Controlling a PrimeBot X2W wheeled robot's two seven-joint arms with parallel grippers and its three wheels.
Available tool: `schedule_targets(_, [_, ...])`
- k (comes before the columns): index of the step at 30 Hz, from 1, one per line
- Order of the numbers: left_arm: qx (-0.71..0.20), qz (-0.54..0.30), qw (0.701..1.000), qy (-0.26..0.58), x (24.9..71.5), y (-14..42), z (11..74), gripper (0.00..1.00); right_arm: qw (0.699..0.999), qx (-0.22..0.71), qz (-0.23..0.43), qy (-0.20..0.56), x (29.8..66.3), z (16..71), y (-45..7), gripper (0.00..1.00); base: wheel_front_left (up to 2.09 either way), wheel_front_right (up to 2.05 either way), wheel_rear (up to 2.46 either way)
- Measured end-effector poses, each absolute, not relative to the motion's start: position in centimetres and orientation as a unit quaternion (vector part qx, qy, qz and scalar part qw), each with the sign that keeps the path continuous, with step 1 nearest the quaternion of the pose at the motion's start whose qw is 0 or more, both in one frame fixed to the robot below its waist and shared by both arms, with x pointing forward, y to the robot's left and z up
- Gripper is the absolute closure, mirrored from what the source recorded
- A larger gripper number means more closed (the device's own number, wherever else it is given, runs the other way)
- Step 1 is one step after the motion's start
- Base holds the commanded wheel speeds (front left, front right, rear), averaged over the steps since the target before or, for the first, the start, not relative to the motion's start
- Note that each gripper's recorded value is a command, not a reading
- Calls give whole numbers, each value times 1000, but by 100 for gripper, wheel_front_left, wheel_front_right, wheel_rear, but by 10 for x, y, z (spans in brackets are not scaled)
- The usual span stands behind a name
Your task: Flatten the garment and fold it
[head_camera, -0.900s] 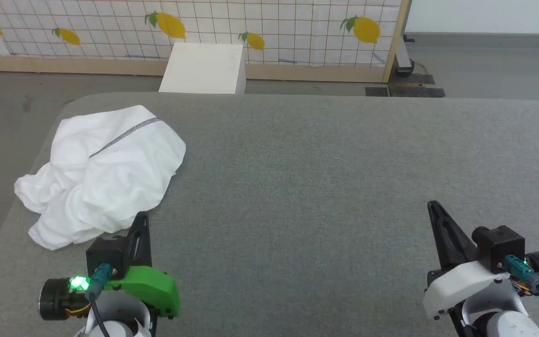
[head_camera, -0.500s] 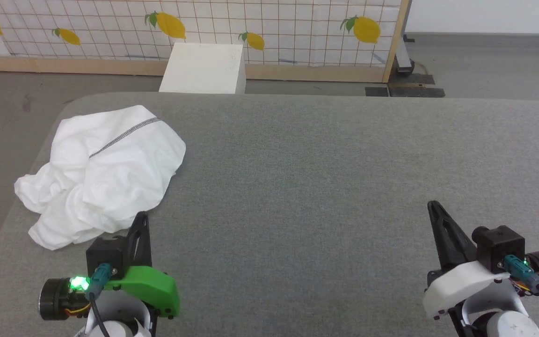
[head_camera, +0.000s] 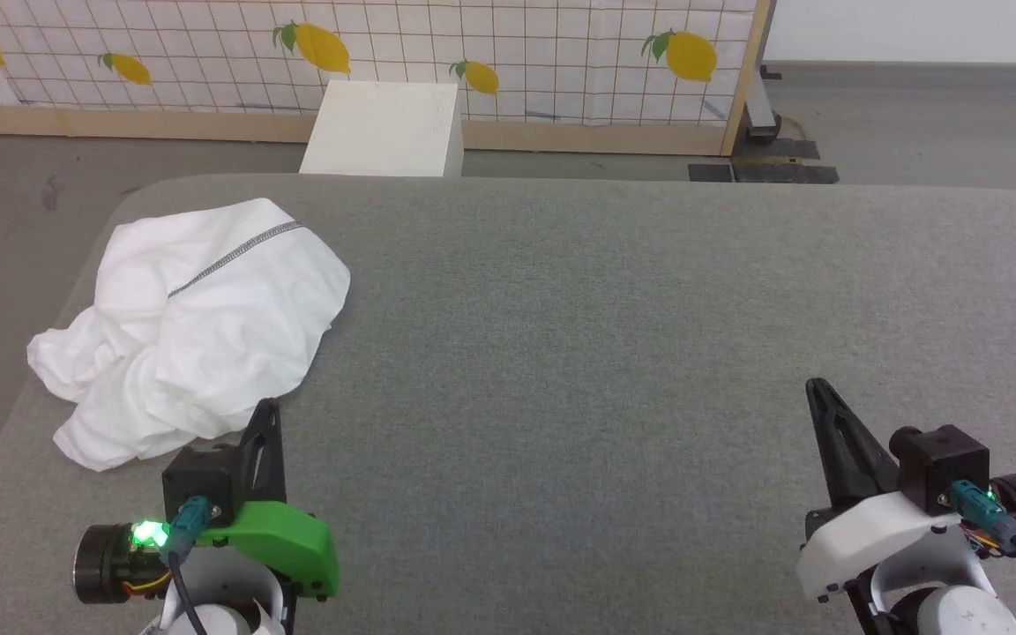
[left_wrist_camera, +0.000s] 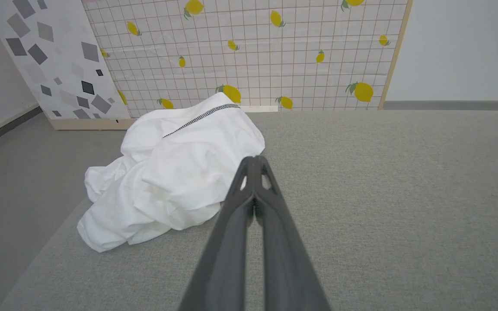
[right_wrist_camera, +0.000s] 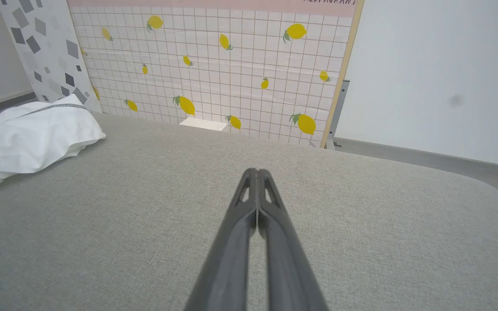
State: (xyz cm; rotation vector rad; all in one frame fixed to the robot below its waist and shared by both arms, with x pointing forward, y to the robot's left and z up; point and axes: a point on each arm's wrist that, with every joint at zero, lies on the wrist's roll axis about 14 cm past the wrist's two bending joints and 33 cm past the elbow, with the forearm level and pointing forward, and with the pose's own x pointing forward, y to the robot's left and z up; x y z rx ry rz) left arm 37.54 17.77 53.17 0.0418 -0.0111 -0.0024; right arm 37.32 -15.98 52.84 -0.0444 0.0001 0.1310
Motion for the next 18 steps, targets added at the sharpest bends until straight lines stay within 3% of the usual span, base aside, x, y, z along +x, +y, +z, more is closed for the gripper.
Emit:
schedule_targets(2, [21,-1,1000,-6,375,178,532,100,998,-22,66,0,373,528,-160,100,0,0,0])
schedule_targets(3, [21,-2,1000,-6,375,178,532,0,998,-22,65,0,373,528,-160,0,0,0,0])
schedule_targets(18, [11,-8,1000,-5,375,173,528,0,998,-6,59,-2,373,527,-165,0,0,0,0])
